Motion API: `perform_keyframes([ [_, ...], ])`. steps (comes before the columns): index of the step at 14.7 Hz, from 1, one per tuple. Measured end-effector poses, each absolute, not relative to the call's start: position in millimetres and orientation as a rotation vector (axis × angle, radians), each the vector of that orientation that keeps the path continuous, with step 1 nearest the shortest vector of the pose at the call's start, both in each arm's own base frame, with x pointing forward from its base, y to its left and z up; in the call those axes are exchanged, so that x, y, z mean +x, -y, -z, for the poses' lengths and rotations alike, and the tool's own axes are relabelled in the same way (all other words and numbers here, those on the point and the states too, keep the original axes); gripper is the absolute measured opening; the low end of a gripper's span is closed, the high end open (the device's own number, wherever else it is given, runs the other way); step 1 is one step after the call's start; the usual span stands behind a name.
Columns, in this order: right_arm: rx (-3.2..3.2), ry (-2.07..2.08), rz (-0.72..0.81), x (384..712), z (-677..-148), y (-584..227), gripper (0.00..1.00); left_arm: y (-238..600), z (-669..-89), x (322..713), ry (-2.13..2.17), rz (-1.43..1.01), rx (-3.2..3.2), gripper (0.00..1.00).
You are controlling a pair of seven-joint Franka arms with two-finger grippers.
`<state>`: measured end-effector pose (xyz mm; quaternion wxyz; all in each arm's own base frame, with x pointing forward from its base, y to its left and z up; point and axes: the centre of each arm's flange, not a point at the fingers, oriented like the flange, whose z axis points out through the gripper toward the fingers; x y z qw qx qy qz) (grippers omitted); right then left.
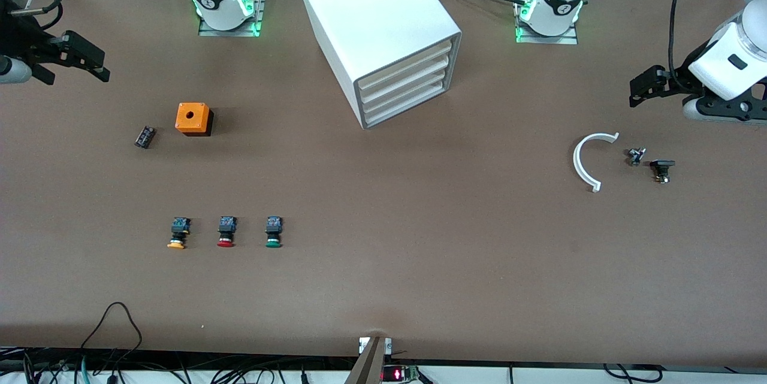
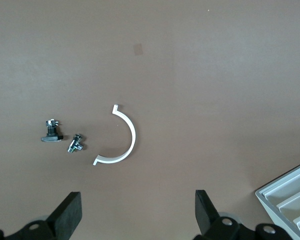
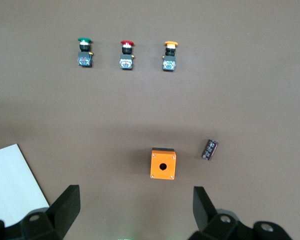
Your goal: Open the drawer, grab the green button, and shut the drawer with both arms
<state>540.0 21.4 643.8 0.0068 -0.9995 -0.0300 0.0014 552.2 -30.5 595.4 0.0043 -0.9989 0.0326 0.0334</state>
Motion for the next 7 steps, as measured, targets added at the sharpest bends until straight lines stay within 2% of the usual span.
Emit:
perform_keyframes([
  [7,-3.124,0.096,0.011,547.6,-646.4,-21.3,1.00,27.8,-595.3,552.2,-0.094,-0.106,-3.130,1.00],
])
